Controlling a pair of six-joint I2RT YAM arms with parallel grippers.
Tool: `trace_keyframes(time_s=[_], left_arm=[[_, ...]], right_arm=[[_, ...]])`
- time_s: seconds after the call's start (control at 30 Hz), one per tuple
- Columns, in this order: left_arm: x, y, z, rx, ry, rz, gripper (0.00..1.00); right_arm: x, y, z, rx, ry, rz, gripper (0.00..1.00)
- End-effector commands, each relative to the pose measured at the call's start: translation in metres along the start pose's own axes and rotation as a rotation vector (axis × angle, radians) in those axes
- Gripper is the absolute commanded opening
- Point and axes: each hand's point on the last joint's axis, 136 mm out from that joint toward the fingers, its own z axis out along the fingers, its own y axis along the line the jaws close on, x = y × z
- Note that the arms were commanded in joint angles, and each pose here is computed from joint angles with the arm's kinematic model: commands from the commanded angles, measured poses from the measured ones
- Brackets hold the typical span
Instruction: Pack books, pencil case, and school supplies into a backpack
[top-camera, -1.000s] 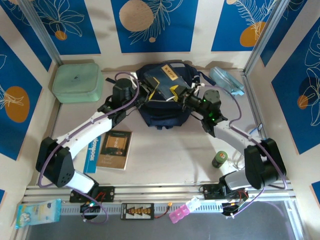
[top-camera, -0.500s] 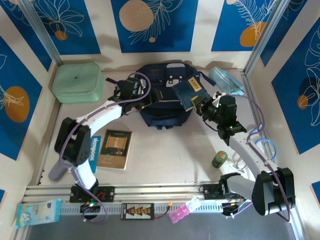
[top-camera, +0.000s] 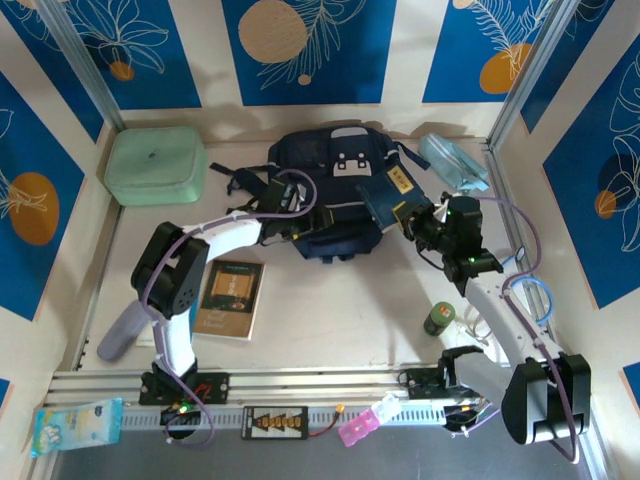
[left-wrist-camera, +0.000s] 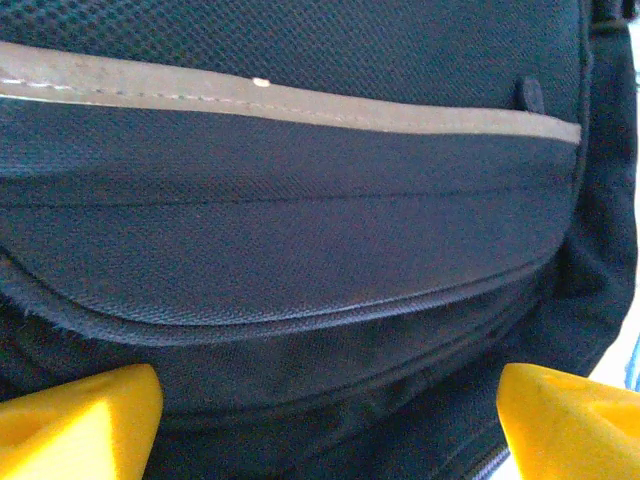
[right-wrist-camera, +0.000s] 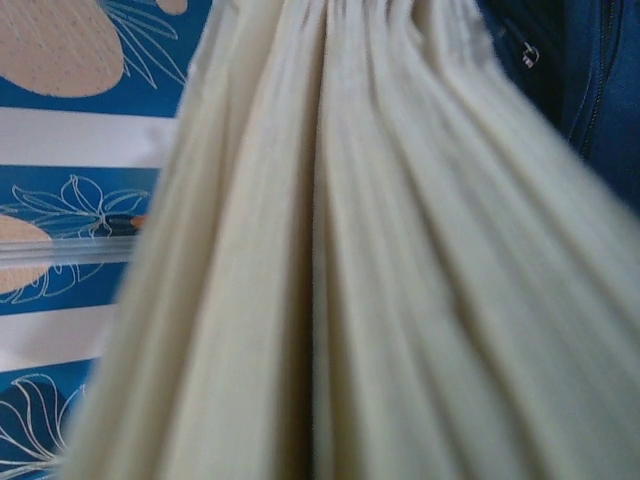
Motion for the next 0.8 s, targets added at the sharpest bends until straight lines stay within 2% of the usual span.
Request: trace_keyframes(time_s=[0.0,0.2,0.27,0.37,0.57,0.77], left_arm=[[0.048,-0.01,0.006,0.021,0.111,-0.048,0.87],[0.093,-0.031,-0.003,0.004,0.172,0.041,0.86],[0.102,-0.046,-0.01,0.034,0.195,0.116,0.87],[0.104,-0.078,-0.028,0.112,0.257,0.298,0.89],[0.079,-0.095,-0.059,0.044,0.231,0.642,1.0],[0.045,-0.072,-0.036,-0.175,0.2,0.874,1.0]], right_arm=[[-0.01,0.011,-0.013,-0.048,-0.021,-0.039,0.12],[-0.019,0.005,-0.025,-0.007,-0.045,-0.047,0.12],[-0.02,0.001,-0.026,0.003,-0.049,-0.037,0.11],[-0.02,0.001,-0.028,-0.038,-0.052,-0.03,0.12],[-0.025,-0.002,-0.037,-0.04,-0.065,-0.033,0.12],[-0.029,-0.007,-0.047,-0.002,-0.091,-0.035,0.11]])
